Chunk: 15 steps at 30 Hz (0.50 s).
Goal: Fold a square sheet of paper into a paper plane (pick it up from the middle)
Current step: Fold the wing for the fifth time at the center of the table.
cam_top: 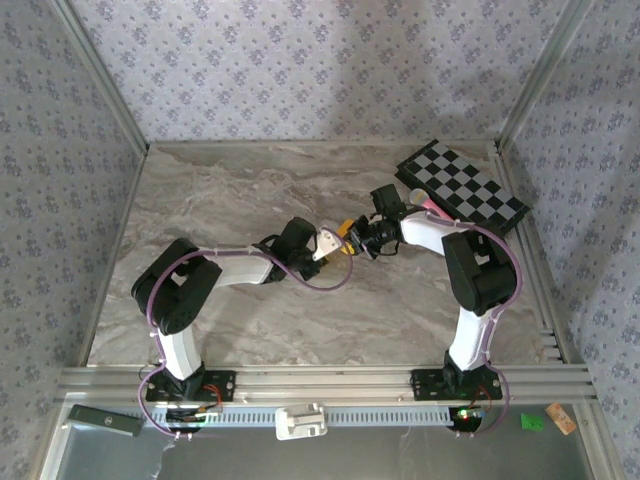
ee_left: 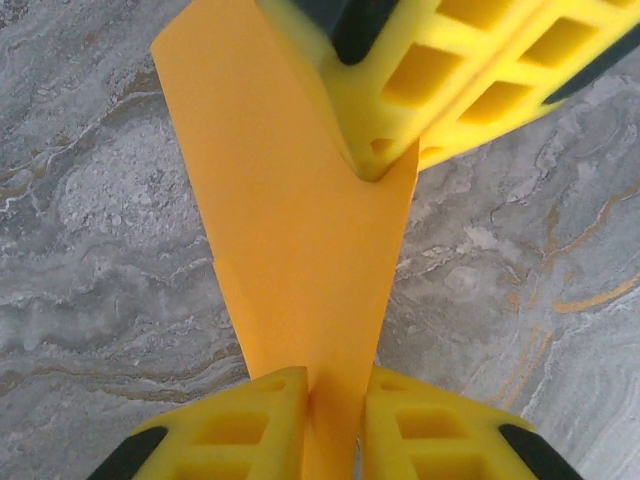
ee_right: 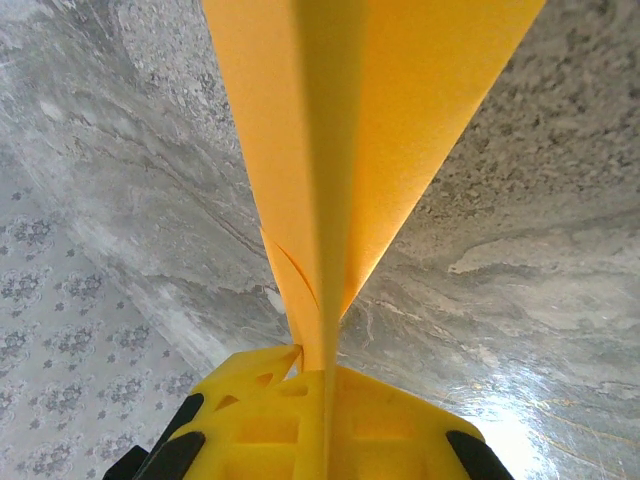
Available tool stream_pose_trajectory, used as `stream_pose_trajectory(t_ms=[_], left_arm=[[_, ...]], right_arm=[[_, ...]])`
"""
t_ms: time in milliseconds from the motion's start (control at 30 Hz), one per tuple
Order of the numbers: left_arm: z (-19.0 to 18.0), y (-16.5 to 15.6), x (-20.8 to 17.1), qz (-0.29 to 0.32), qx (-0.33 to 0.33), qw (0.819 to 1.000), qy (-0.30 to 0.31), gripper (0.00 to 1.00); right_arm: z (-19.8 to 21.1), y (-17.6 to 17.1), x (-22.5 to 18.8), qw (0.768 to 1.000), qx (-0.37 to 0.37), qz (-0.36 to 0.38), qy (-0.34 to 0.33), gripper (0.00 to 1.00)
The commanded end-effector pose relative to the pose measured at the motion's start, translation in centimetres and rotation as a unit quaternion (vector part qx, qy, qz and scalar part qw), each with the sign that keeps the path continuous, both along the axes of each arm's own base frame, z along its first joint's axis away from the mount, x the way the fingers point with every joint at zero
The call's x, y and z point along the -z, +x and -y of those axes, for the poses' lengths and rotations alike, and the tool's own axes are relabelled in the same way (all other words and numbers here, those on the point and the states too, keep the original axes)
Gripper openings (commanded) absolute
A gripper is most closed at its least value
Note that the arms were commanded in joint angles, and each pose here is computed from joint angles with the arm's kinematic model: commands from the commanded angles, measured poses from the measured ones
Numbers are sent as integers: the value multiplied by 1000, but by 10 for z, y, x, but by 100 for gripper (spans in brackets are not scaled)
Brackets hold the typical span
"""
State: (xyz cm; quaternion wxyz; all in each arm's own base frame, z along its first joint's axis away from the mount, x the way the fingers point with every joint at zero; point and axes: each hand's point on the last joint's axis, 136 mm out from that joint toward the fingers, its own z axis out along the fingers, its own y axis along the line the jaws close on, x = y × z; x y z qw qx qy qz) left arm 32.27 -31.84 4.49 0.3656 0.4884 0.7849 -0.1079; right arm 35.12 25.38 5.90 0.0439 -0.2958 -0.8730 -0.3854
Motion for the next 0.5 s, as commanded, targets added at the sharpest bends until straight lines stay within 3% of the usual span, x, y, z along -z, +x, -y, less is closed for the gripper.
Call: stream_pose_trajectory(t_ms=[0, 467], left_arm=[[10, -1, -9, 1, 19, 1000, -6, 17], [12, -10, 4, -34, 28, 999, -8, 10]], right_arm=[[-1, 2, -10, 1000, -7, -1, 6, 4], [1, -3, 1, 1000, -18, -18, -14, 25]])
